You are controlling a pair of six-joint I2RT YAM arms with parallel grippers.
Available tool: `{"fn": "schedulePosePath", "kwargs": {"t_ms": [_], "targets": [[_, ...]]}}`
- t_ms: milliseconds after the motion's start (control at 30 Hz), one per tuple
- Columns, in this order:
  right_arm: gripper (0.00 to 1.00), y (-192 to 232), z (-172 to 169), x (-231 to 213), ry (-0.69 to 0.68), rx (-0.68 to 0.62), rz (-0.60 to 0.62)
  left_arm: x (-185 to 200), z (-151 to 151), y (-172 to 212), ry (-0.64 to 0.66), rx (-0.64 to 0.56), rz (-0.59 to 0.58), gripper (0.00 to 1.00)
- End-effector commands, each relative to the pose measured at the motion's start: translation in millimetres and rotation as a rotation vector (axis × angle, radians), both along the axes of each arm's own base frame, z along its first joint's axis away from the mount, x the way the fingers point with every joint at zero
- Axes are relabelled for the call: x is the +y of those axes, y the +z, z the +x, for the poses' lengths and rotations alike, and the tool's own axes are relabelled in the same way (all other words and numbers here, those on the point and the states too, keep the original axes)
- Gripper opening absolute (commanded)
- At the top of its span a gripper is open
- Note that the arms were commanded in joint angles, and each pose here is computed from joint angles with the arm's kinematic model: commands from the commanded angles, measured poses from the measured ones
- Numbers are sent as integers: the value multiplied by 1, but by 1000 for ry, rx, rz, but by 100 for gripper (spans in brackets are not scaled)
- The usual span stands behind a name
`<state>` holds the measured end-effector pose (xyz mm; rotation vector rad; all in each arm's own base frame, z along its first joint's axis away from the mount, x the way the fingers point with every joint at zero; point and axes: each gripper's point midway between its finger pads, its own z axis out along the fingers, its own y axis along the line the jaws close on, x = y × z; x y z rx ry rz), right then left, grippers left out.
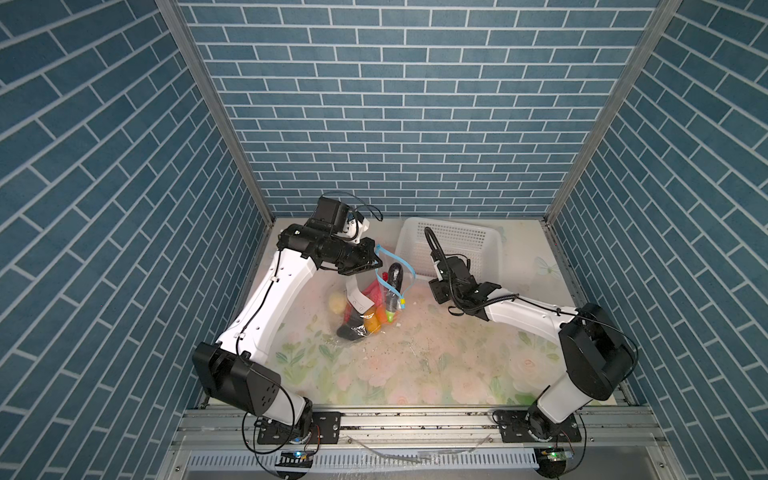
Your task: Place the food in the zip-top bag and seal the zipper
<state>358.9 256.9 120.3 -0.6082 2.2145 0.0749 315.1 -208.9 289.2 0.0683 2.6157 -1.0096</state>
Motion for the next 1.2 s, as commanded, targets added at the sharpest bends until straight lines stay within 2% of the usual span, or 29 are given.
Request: {"fn": "schedulePosePath", "kwargs": {"t_ms": [0,333,500,800,933,1033,1167], "targets": [[59,7,-19,-7,23,23,-24,0,-2,7,-2,-31,-11,0],[59,-19,-36,-14,-58,75,46,0,-3,5,4,-26,-20,0],[59,-41,-23,-11,-54,81,-19,0,-4,5,3,-27,-22,0],[62,0,-9,-15,-17,-20,-111,-1,-4,8,-1,-29,-23,0],[61,17,-20,-10,19,-32,-76,-4,-1,4,-7,-17,-32,0],[61,7,-33,-5,62,-70,-90,-5,1,4,-10,-20,-37,0],[63,0,-36,-7,54,-90,-95,-6,2,2,-13,-15,-40,0]]}}
